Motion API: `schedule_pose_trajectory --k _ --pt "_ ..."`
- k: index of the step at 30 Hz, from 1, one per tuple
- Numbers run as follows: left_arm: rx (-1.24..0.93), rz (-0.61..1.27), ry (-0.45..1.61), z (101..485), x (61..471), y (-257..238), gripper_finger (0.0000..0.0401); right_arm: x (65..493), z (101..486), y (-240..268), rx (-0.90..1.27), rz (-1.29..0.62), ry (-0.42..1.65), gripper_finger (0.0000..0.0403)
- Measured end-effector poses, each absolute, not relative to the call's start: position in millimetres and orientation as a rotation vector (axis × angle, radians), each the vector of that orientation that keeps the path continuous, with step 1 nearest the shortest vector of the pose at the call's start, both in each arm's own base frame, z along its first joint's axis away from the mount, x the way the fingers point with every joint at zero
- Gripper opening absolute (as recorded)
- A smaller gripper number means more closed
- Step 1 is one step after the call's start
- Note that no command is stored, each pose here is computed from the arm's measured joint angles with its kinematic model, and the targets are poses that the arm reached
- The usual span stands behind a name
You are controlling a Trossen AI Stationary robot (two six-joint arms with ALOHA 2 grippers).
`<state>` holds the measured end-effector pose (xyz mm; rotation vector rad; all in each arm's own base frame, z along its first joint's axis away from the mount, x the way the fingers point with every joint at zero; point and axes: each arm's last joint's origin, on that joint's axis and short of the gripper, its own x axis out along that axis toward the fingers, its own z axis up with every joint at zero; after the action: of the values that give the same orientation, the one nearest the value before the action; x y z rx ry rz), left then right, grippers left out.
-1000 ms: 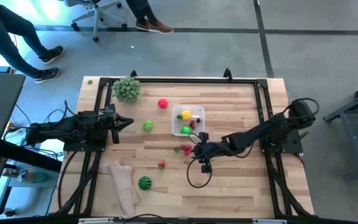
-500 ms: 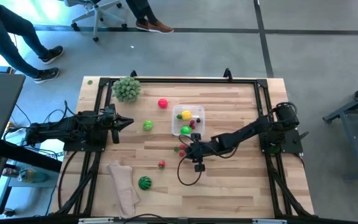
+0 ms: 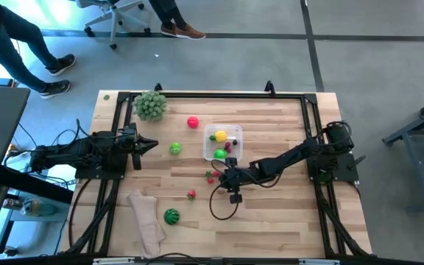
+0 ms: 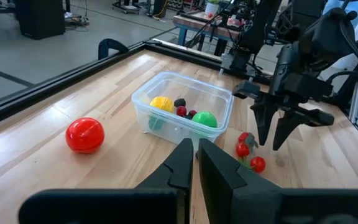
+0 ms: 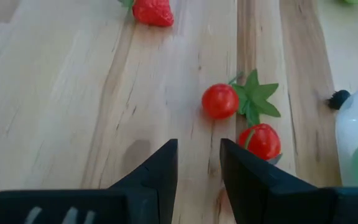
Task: Pick and placing Produce into tupperware
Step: Put the red cherry into the transparent container, then put the red strawberry into the transparent container
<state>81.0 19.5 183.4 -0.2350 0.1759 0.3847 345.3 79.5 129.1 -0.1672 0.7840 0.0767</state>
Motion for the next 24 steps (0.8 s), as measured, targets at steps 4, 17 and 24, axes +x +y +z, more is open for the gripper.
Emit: schedule_pose_trajectory --k 4,17,24 --pt "-0.235 0.385 0.176 183 81 19 0.0017 345 130 78 -0.187 0.033 0.786 0.0110" --pt "-0.235 0.385 0.175 183 81 19 0.0017 332 137 77 -0.159 -0.020 0.879 0.0119" --pt "-0.235 0.385 0.175 183 81 19 0.0017 329 135 76 -0.096 -0.067 0.913 0.0168"
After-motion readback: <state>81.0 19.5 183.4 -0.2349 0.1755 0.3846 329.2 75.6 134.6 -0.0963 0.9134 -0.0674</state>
